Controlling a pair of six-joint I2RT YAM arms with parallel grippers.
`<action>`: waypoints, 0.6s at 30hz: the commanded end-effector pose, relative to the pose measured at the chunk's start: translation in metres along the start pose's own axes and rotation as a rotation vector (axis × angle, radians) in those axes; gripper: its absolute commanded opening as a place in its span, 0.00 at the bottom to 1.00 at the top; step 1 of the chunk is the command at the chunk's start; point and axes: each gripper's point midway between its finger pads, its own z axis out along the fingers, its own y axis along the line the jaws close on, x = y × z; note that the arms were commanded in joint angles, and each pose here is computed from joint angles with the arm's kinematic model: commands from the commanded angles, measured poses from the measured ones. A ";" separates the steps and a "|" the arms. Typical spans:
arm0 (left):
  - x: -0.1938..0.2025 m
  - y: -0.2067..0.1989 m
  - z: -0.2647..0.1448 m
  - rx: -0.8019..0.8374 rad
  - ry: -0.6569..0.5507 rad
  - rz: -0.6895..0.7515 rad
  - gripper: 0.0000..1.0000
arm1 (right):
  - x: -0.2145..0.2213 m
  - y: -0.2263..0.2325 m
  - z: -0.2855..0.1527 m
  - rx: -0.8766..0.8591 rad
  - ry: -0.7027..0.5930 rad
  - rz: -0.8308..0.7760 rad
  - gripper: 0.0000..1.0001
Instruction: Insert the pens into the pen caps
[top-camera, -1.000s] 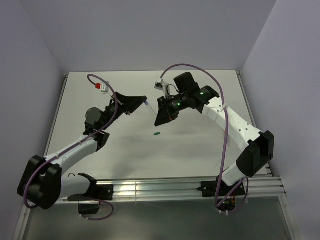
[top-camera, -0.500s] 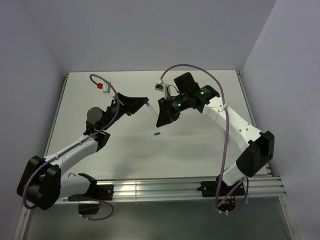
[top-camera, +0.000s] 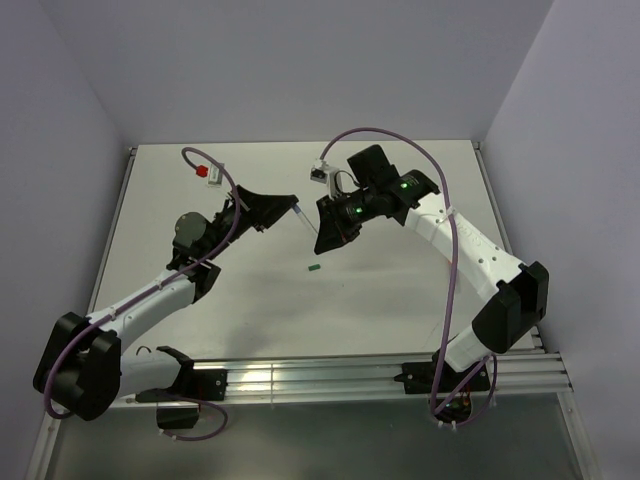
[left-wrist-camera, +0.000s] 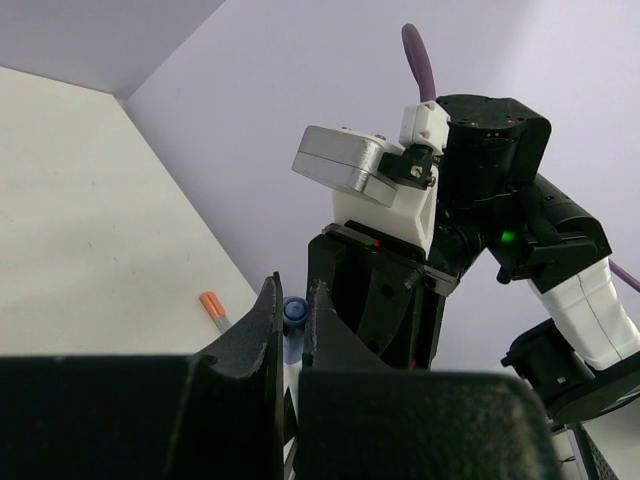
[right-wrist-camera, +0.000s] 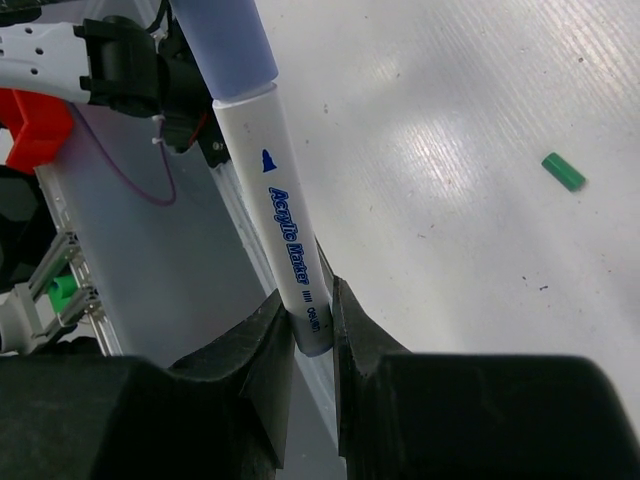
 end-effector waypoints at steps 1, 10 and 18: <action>0.156 -0.026 -0.066 0.098 0.706 -0.258 0.00 | -0.172 0.041 -0.057 0.042 -0.594 -0.441 0.00; 0.162 -0.018 -0.064 0.038 0.714 -0.298 0.00 | -0.169 0.033 -0.046 0.118 -0.564 -0.484 0.00; 0.170 0.001 -0.066 -0.070 0.719 -0.320 0.00 | -0.174 0.023 -0.051 0.194 -0.586 -0.478 0.00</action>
